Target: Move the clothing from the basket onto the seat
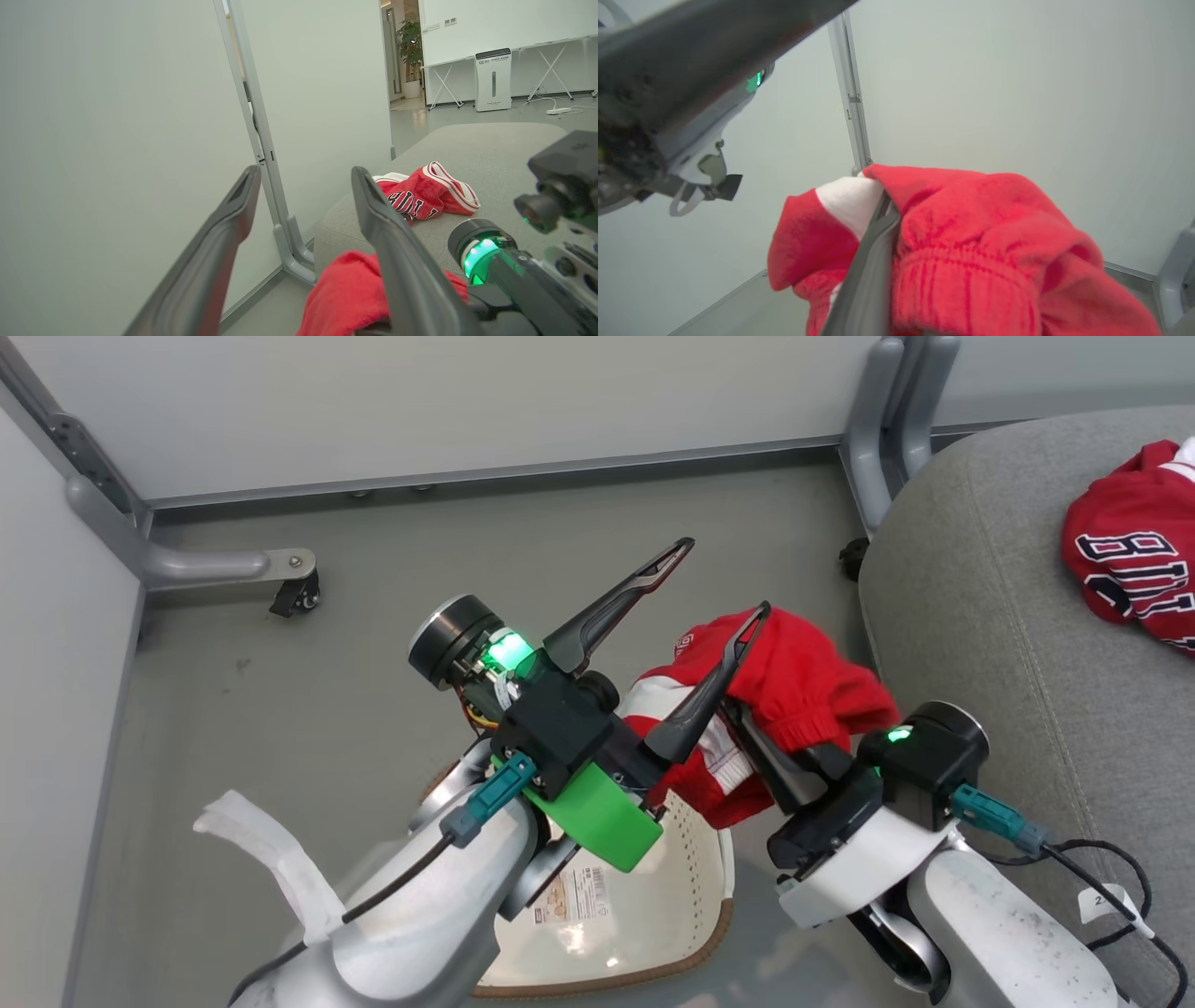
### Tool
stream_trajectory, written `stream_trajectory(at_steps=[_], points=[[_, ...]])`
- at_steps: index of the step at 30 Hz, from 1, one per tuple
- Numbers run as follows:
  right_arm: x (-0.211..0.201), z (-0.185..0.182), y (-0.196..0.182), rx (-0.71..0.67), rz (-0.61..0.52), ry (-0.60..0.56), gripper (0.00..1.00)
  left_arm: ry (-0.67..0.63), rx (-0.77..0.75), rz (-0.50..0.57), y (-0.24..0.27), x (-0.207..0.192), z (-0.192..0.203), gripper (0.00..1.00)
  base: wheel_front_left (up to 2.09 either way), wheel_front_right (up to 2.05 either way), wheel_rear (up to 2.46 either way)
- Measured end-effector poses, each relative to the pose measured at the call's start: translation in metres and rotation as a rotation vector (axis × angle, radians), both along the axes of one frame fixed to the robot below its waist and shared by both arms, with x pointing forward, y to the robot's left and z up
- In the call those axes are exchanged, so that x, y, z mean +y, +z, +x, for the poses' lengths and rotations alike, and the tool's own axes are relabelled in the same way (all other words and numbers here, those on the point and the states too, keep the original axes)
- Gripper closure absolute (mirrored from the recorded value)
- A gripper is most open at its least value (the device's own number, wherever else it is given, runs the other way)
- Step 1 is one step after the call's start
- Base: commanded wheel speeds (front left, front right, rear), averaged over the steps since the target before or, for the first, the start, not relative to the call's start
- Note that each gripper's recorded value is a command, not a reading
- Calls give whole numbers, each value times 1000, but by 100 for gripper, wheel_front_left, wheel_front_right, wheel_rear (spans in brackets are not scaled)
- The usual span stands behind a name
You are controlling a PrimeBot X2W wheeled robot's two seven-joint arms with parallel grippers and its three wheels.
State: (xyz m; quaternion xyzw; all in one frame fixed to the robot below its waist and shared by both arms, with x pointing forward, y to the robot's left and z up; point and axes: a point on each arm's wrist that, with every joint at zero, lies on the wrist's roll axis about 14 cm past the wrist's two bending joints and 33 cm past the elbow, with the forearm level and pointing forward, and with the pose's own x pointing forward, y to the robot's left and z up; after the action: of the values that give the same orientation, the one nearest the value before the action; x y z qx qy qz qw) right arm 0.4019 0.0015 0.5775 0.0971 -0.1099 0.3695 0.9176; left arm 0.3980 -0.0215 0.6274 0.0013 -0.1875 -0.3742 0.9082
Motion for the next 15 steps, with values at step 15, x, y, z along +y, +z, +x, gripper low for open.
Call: stream_trajectory(at_steps=[15], points=[[-95, 22, -9, 6, -11, -342, 100, -124, 53, 17, -23, -37, -1, 0, 0, 0, 0]])
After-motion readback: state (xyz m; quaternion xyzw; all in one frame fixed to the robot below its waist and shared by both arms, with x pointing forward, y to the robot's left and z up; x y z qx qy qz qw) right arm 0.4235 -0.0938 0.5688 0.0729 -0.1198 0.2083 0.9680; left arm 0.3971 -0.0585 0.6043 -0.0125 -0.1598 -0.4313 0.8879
